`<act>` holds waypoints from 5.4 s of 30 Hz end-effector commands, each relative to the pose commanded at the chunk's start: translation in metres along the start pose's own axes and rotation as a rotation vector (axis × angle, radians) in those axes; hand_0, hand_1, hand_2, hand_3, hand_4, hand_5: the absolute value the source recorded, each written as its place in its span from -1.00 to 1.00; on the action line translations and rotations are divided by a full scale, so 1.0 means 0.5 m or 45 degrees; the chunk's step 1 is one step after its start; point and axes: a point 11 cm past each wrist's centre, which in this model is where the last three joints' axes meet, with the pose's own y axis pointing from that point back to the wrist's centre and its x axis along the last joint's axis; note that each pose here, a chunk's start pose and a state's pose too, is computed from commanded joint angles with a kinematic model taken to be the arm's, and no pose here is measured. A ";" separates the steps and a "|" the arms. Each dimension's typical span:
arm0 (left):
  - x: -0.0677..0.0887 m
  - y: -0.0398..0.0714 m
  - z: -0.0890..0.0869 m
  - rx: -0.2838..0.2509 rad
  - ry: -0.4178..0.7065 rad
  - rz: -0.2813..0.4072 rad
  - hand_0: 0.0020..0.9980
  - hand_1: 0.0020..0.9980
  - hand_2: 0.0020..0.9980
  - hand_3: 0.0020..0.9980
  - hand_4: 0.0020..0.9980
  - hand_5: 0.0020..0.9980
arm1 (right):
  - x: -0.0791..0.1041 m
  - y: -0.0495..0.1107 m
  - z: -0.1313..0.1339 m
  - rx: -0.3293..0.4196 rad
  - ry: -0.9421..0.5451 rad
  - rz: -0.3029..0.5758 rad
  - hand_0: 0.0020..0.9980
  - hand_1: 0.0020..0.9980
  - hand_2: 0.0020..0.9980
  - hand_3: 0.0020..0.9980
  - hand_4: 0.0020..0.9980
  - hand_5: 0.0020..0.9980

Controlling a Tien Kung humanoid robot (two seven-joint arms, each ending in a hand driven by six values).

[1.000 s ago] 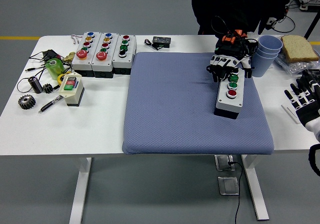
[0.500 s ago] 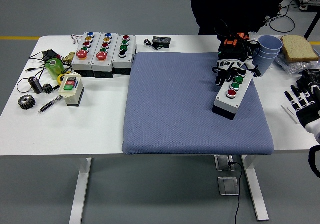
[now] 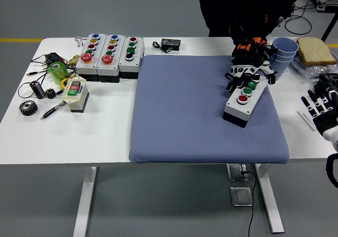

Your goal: Pick up the button,place it on the desk,press the button,press the button

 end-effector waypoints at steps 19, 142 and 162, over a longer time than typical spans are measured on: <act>-0.001 0.000 -0.001 0.000 0.018 -0.002 0.26 0.33 0.38 0.21 -0.32 0.29 | -0.009 0.005 -0.001 0.034 0.023 0.003 0.34 0.22 0.32 0.26 0.35 -0.60; 0.010 -0.001 0.012 -0.014 -0.029 0.008 0.26 0.33 0.37 0.21 -0.32 0.30 | -0.059 0.054 -0.066 0.251 0.515 -0.228 0.43 0.35 0.51 0.61 0.82 -0.58; 0.008 0.000 0.014 -0.015 -0.030 0.007 0.26 0.33 0.37 0.20 -0.32 0.30 | -0.054 0.056 -0.074 0.255 0.537 -0.205 0.42 0.35 0.51 0.61 0.78 -0.64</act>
